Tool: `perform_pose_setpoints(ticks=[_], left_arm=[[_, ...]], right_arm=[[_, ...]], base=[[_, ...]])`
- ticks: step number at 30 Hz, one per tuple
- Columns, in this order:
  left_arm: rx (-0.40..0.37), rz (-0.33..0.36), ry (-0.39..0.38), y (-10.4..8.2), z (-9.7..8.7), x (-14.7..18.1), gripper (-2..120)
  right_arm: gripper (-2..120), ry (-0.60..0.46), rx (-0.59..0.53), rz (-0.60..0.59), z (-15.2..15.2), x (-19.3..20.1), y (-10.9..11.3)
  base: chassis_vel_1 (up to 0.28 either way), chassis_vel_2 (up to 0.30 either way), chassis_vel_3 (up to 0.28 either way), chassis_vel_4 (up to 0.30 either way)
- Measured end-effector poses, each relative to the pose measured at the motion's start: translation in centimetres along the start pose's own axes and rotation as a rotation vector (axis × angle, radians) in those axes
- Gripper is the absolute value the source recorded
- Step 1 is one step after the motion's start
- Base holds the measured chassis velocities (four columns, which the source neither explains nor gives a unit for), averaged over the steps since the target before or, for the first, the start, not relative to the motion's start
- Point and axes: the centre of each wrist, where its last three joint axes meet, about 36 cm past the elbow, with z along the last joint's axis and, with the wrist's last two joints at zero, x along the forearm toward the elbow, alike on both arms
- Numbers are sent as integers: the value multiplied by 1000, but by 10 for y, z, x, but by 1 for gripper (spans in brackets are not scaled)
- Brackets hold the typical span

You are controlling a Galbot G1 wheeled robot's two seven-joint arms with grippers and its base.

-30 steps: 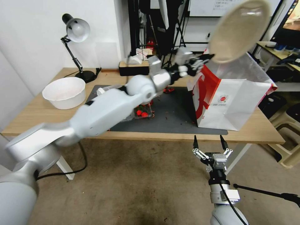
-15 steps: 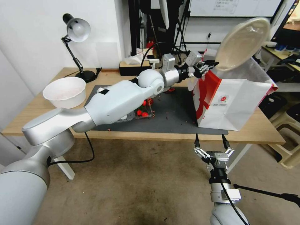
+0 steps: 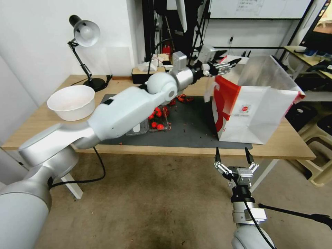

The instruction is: Pick up the trash from the table and place it into the takeout bag.

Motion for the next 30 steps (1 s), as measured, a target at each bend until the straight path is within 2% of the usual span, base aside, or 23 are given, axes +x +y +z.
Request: perform_pose_setpoints(ticks=[2, 5, 11, 14, 15, 18, 20, 22, 23, 25, 26, 27, 29, 30], left_arm=[[2, -7, -4, 0, 0, 3, 86], [9, -43, -22, 2, 2, 15, 98], [25, -94, -51, 7, 1, 35, 100], [38, -154, -70, 17, 0, 61, 100], [38, -154, -70, 17, 0, 61, 100], [41, -240, -73, 34, 3, 104, 100], [42, -252, -74, 36, 4, 111, 100], [50, -325, -85, 44, 8, 145, 100], [50, -325, -85, 44, 8, 145, 100], [59, -381, -97, 48, 12, 171, 100], [67, -410, -101, 48, 17, 184, 100], [67, -410, -101, 48, 17, 184, 100], [99, -486, -83, 39, 36, 216, 100], [117, -561, -56, 24, 52, 236, 100]], right_arm=[[100, 0, 0, 0, 0, 0, 0], [100, 2, -2, 1, -1, 1, 1], [100, 5, -4, 0, -2, 3, 1], [100, 9, -3, -2, -1, 4, 2], [100, 9, -3, -2, -1, 4, 2], [100, 11, -2, -4, -1, 5, 3], [100, 11, -2, -5, -1, 5, 3], [100, 12, -2, -8, -1, 6, 4], [100, 12, -2, -8, -1, 6, 4], [100, 14, -1, -11, -1, 6, 4], [100, 15, 0, -13, -1, 6, 4], [100, 15, 0, -13, -1, 6, 4], [100, 18, 2, -17, -1, 6, 5], [100, 16, 1, -21, -2, 5, 5]], base=[[0, 0, 0, 0], [0, 0, 0, 0], [0, 0, 0, 0], [0, 0, 0, 0], [0, 0, 0, 0], [0, 0, 0, 0], [0, 0, 0, 0], [0, 0, 0, 0], [0, 0, 0, 0], [0, 0, 0, 0], [0, 0, 0, 0], [0, 0, 0, 0], [0, 0, 0, 0], [0, 0, 0, 0]])
